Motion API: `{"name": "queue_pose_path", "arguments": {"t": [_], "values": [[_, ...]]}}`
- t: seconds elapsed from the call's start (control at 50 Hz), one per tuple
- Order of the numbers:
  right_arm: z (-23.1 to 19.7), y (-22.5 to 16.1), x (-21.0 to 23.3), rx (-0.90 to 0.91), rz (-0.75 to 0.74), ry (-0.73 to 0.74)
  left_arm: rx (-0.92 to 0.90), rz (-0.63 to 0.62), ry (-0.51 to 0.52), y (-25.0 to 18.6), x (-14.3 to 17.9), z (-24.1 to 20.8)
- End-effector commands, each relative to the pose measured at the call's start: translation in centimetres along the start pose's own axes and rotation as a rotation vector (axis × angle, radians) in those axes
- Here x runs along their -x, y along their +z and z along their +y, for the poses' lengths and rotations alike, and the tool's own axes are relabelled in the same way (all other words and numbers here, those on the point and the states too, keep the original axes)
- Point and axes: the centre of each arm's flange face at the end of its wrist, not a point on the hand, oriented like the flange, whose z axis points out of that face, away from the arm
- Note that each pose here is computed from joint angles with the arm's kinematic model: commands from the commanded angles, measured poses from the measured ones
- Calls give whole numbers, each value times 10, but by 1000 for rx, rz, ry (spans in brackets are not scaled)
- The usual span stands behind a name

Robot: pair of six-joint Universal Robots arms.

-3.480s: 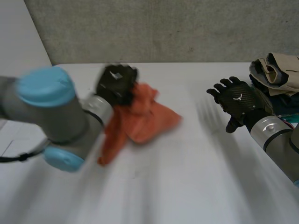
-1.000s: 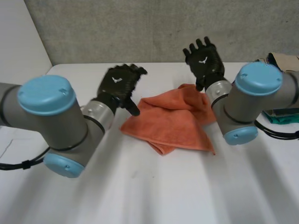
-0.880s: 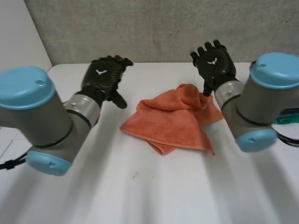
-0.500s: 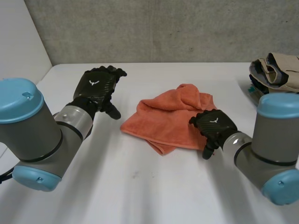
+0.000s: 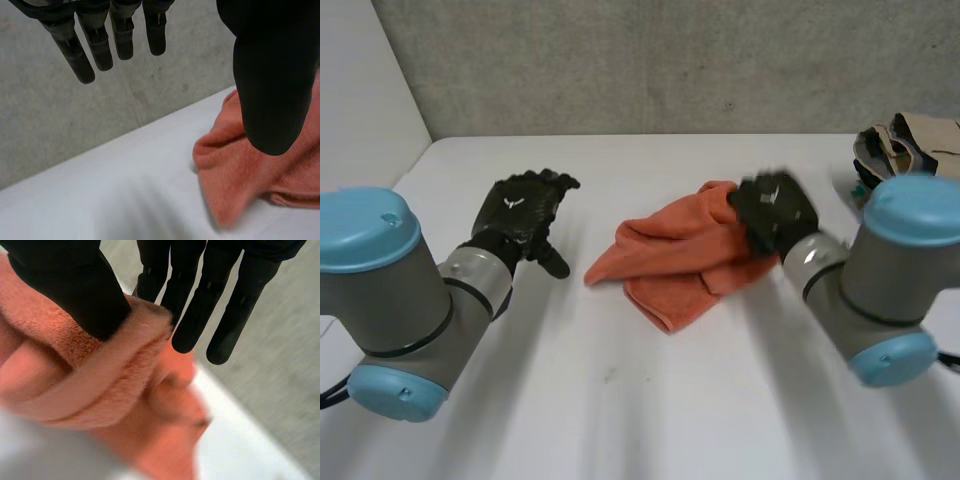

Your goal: Fold the laundry.

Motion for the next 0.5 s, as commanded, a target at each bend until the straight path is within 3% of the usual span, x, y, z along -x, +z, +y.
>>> {"name": "queue_pose_path", "arguments": {"t": [0.02,0.18,0.32,0.5], "values": [[-87,-28,-30,-187,65,-18,85,-4,-159,10,0,29],[-154,-62,-38,-338,80,-15,151,3,-320,22,-7,47],[-173,-84,-36,-370,61,8,182,40,-438,37,-26,55],[-183,-97,-45,-401,81,42,320,239,-598,38,-79,64]]}}
